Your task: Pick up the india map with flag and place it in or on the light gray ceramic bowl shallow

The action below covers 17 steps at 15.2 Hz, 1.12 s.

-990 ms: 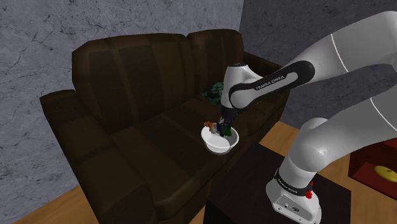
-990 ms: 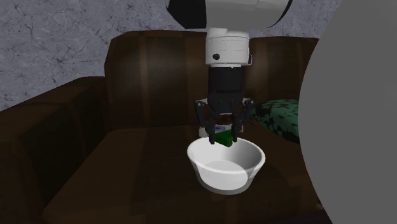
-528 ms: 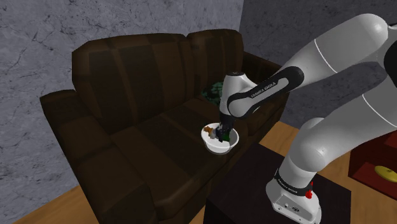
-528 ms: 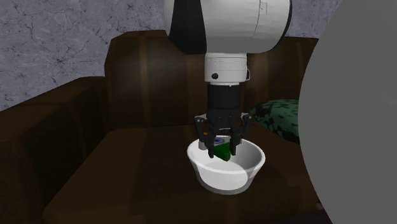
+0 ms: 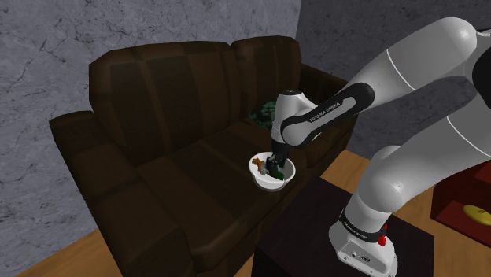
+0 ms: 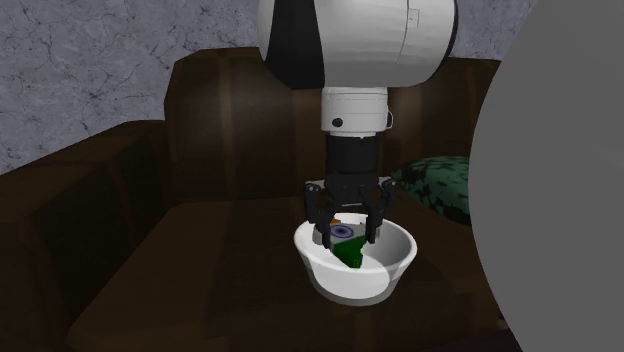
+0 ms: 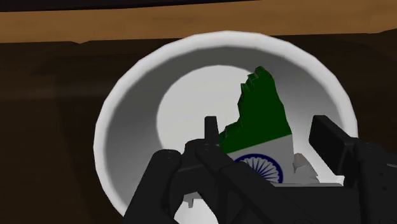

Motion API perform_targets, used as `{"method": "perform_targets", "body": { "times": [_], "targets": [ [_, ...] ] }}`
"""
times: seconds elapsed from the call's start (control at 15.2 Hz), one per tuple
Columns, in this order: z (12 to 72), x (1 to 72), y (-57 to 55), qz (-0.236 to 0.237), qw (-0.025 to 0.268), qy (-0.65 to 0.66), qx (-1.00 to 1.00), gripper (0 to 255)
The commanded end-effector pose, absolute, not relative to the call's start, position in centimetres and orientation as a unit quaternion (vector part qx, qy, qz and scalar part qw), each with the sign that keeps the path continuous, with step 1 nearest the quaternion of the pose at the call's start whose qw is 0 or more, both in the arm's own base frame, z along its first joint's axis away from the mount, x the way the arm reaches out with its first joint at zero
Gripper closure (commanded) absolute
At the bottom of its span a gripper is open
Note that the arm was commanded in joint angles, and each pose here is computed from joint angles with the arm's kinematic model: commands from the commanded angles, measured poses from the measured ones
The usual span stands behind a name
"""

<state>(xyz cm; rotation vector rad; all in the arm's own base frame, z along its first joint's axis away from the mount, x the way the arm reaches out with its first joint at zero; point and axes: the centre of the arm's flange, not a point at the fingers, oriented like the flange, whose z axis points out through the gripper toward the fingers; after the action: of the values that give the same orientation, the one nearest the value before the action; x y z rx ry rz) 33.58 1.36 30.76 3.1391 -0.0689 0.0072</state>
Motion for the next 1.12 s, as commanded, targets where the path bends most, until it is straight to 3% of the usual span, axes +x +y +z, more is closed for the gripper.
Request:
{"method": "perform_targets", "body": {
  "times": [0.0, 0.26, 0.53, 1.06],
  "targets": [
    [30.8, 33.6, 1.4, 0.003, 0.001, -0.022, 1.000, 0],
    [30.8, 33.6, 1.4, 0.002, 0.001, -0.022, 1.000, 0],
    [35.8, 33.6, 1.4, 0.002, 0.001, -0.022, 1.000, 0],
    [35.8, 33.6, 1.4, 0.002, 0.001, -0.022, 1.000, 0]
  ]
}}
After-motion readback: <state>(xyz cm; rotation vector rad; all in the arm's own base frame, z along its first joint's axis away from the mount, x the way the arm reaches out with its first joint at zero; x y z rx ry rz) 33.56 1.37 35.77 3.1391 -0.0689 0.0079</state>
